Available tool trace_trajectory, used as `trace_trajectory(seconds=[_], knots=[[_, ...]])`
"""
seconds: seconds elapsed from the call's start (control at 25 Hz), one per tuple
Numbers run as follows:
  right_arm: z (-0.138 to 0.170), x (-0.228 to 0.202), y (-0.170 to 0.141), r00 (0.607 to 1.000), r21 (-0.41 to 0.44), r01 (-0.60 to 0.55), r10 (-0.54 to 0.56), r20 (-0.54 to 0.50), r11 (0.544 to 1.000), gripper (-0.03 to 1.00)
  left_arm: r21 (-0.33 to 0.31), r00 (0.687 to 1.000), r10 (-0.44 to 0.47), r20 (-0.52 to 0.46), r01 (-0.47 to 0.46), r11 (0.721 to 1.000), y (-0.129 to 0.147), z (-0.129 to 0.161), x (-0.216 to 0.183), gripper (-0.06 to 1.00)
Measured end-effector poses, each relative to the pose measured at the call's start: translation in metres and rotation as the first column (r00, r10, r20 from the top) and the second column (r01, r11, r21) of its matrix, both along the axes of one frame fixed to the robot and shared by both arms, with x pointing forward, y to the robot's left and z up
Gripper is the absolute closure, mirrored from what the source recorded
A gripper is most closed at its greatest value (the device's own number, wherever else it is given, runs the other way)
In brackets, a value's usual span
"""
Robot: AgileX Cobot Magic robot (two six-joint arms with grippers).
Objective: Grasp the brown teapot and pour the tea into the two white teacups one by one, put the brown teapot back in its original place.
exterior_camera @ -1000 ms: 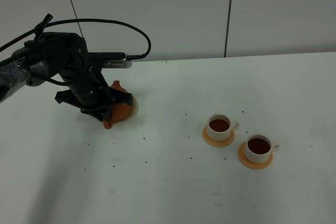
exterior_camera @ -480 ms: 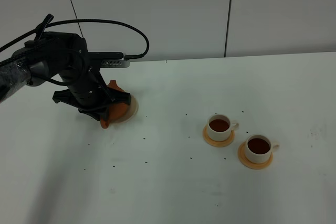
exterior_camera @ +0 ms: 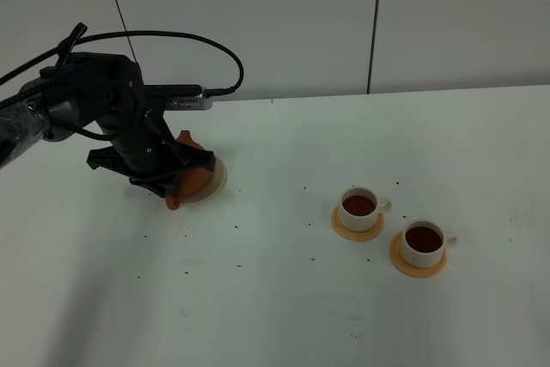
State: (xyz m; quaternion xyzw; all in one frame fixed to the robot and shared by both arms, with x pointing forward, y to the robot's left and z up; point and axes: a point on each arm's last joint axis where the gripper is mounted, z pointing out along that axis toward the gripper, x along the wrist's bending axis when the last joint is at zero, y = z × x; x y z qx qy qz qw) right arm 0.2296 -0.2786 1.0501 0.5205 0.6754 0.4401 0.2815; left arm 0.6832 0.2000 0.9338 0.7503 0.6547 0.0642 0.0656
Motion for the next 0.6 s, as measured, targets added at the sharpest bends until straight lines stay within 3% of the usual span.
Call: trace_trajectory(seconds=[0.6], knots=[[0.0000,0.0000,0.0000,1.000,0.000,0.000,0.000,0.000,1.000,0.73,-0.002,1.000,-0.023,0.003,0.023,1.000,-0.0006,0.0001,0.0003,0.77]])
